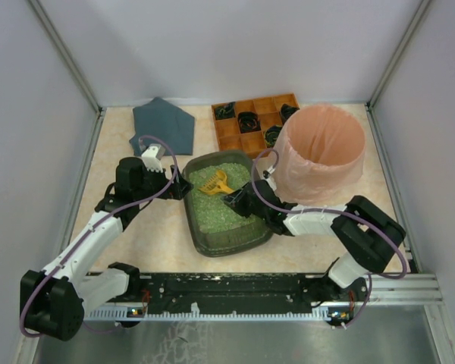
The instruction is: Clean the litter box
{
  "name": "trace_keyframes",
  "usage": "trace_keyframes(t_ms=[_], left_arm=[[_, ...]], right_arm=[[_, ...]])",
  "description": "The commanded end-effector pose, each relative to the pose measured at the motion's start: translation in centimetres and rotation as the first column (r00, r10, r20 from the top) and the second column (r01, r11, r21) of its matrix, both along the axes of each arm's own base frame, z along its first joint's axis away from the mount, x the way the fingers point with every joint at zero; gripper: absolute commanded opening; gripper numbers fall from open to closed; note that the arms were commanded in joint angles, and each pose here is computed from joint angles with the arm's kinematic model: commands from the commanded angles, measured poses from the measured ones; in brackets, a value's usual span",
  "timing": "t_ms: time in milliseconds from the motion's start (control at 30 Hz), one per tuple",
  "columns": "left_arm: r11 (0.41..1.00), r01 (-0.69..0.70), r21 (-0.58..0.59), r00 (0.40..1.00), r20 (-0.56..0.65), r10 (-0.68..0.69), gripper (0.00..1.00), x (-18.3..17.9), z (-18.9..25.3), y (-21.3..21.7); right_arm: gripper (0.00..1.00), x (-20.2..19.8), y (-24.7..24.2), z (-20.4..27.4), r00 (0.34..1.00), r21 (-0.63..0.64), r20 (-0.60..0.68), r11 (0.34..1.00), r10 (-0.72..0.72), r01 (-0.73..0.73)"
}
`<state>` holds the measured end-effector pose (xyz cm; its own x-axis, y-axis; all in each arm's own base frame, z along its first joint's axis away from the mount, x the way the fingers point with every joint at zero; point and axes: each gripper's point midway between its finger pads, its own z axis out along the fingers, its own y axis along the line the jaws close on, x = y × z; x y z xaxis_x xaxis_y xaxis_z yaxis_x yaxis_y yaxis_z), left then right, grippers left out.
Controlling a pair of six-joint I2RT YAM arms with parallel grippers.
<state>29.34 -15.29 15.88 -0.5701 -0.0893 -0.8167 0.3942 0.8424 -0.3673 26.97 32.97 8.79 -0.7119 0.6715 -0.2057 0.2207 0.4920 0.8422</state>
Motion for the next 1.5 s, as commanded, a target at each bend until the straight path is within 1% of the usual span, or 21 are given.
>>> trace_keyframes(t_ms=[0, 167, 333, 533, 700, 967, 1133, 1267, 1367, 1467], left_arm=[[1.000, 0.010, -0.019, 0.999, 0.042, -0.009, 0.95, 0.4, 1.4, -0.2], [1.000, 0.012, -0.020, 0.999, 0.041, -0.011, 0.95, 0.4, 1.4, -0.3], [1.000, 0.013, -0.019, 0.999, 0.038, -0.012, 0.95, 0.4, 1.3, -0.3], [1.000, 0.011, -0.018, 0.999, 0.040, -0.010, 0.95, 0.4, 1.3, -0.2], [1.000, 0.013, -0.019, 0.999, 0.039, -0.012, 0.95, 0.4, 1.3, -0.2], [1.000, 0.013, -0.018, 0.999, 0.043, -0.012, 0.94, 0.4, 1.4, -0.2], [1.000, 0.013, -0.018, 0.999, 0.046, -0.012, 0.94, 0.4, 1.5, -0.2], [1.000, 0.013, -0.017, 0.999, 0.052, -0.012, 0.94, 0.4, 1.6, -0.2], [1.000, 0.007, -0.020, 0.998, 0.065, -0.005, 0.95, 0.5, 1.9, -0.1], [0.998, 0.036, -0.054, 0.993, 0.113, -0.030, 0.96, 0.4, 2.8, -0.7]], right_arm=[[0.00, 0.7, -1.3, 1.0, 0.998, 0.056, 0.056, 0.998, -0.037, 0.034], [0.00, 0.7, -2.2, 1.8, 0.994, 0.117, 0.090, 0.992, -0.065, 0.055], [0.00, 0.8, -2.8, 2.6, 0.990, 0.148, 0.111, 0.987, -0.085, 0.068], [0.00, 0.7, -3.2, 2.5, 0.993, 0.086, 0.097, 0.994, -0.071, 0.063], [0.00, 0.2, -2.9, 3.3, 0.991, 0.032, 0.131, 0.999, -0.006, 0.002], [0.00, -1.2, -3.2, 4.4, 0.968, -0.106, 0.203, 0.986, 0.149, -0.129], [0.00, -1.7, -3.6, 5.0, 0.940, -0.231, 0.229, 0.952, 0.254, -0.201], [0.00, -2.3, -4.2, 5.7, 0.896, -0.353, 0.254, 0.898, 0.364, -0.265], [0.00, -2.2, -5.0, 6.8, 0.867, -0.441, 0.273, 0.856, 0.416, -0.271], [0.00, -1.9, -6.0, 8.3, 0.839, -0.538, 0.283, 0.801, 0.464, -0.262]])
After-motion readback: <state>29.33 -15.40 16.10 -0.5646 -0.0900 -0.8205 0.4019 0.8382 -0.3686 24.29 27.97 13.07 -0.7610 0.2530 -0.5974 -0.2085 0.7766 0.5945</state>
